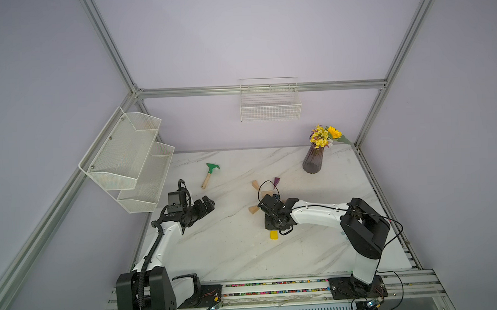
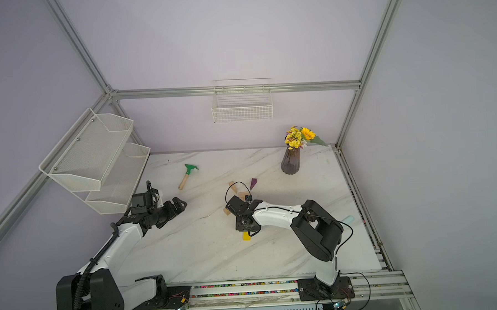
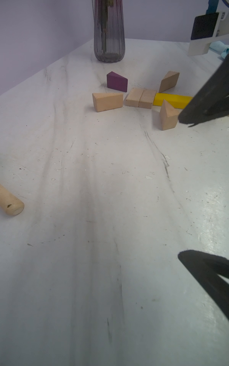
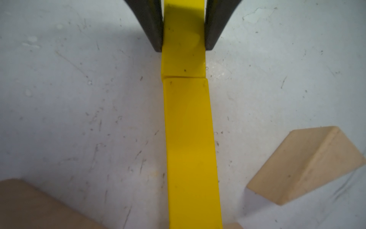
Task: Assemble a small pinwheel with building blocks
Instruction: Assemble the building block at the center of the board.
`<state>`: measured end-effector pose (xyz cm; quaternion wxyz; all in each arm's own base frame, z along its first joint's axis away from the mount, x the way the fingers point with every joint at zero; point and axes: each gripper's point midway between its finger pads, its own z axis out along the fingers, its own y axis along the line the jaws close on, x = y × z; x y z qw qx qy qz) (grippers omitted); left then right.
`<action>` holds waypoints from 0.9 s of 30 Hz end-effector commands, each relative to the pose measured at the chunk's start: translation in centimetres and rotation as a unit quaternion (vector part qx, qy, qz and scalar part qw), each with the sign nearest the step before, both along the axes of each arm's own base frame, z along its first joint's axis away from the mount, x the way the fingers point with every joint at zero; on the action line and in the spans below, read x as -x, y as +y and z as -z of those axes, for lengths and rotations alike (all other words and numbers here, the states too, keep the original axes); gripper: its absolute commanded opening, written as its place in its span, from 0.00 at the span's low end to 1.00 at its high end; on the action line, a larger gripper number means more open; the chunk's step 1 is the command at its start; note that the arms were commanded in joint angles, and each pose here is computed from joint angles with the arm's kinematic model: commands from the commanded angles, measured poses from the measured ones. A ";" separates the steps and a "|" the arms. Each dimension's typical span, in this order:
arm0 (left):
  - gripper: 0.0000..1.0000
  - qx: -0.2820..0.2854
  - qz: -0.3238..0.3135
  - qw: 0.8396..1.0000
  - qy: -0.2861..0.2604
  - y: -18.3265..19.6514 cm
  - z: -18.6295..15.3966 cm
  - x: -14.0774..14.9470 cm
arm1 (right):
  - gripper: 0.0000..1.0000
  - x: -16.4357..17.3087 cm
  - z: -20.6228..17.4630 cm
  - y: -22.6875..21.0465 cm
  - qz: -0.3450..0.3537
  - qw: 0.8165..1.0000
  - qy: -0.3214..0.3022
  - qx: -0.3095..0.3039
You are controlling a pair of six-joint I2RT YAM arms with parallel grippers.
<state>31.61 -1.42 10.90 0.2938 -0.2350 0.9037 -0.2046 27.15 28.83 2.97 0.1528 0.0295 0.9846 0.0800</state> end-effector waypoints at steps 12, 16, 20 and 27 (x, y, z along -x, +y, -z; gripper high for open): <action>1.00 0.005 0.010 1.000 -0.015 -0.2 0.0 -0.5 | 0.43 -0.4 0.8 -0.1 -0.002 1.000 0.006 0.007; 1.00 0.006 0.010 1.000 -0.014 -0.2 0.1 -0.4 | 0.45 -0.5 0.4 -0.1 -0.001 1.000 0.001 0.005; 1.00 0.006 0.010 1.000 -0.015 -0.2 0.1 -0.5 | 0.45 -0.8 -0.2 0.0 0.000 1.000 -0.008 0.002; 1.00 0.006 0.011 1.000 -0.015 -0.3 0.1 -0.5 | 0.42 -1.1 -0.7 0.0 0.001 1.000 -0.017 -0.001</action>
